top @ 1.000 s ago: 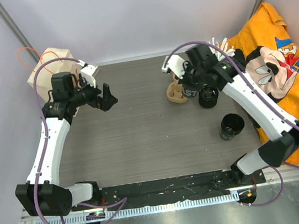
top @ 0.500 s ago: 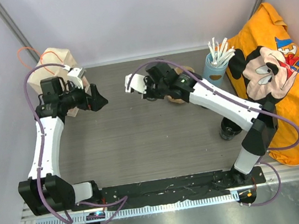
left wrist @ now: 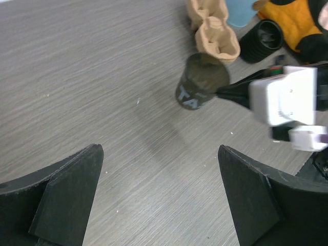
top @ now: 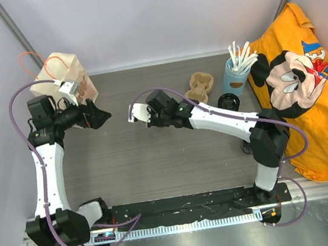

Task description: Pack the takeout coffee

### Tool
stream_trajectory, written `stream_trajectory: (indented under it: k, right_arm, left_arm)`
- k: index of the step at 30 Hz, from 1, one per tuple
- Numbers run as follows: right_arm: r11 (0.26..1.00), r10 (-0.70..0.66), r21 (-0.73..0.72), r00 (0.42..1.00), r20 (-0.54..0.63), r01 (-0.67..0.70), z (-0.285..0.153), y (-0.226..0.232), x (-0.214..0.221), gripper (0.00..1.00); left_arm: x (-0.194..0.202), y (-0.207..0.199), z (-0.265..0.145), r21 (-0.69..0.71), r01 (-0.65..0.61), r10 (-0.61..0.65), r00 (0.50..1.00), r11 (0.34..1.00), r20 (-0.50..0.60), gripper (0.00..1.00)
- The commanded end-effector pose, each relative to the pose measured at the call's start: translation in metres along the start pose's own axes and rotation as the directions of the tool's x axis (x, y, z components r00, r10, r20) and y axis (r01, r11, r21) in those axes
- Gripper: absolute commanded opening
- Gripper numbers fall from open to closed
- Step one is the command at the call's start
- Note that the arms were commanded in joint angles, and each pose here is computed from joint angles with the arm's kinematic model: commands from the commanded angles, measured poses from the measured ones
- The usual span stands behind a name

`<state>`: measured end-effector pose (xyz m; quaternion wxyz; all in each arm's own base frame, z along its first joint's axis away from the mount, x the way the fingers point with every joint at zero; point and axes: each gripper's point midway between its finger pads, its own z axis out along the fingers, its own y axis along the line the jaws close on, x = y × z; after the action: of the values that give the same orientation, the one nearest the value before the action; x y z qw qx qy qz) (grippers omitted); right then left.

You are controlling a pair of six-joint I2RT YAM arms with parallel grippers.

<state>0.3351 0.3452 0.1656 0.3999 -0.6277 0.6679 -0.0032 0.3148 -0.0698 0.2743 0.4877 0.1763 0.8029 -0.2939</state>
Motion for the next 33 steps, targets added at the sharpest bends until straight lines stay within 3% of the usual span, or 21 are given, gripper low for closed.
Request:
stream_trajectory:
  k: [1, 15, 27, 33]
  right_arm:
    - [0.996, 0.044, 0.080, 0.996, 0.076, -0.050, 0.006, -0.009, -0.025, 0.01]
    - [0.998, 0.024, 0.054, 0.999, 0.034, -0.026, 0.035, 0.030, -0.020, 0.01]
    - [0.999, -0.018, 0.040, 1.000, 0.013, 0.018, 0.042, 0.048, -0.021, 0.01]
    - [0.999, -0.029, 0.037, 1.000, 0.002, 0.029, 0.042, 0.049, -0.020, 0.19]
  left_arm:
    - [-0.020, -0.019, -0.013, 0.080, -0.082, 0.076, 0.995, 0.993, 0.070, 1.00]
    - [-0.041, 0.010, -0.036, -0.033, -0.019, 0.025, 0.986, 0.999, 0.166, 1.00]
    - [-0.041, 0.011, -0.038, -0.026, 0.020, -0.015, 0.983, 0.999, 0.182, 1.00]
    - [-0.040, 0.011, -0.037, -0.017, 0.025, -0.022, 0.983, 1.000, 0.184, 1.00]
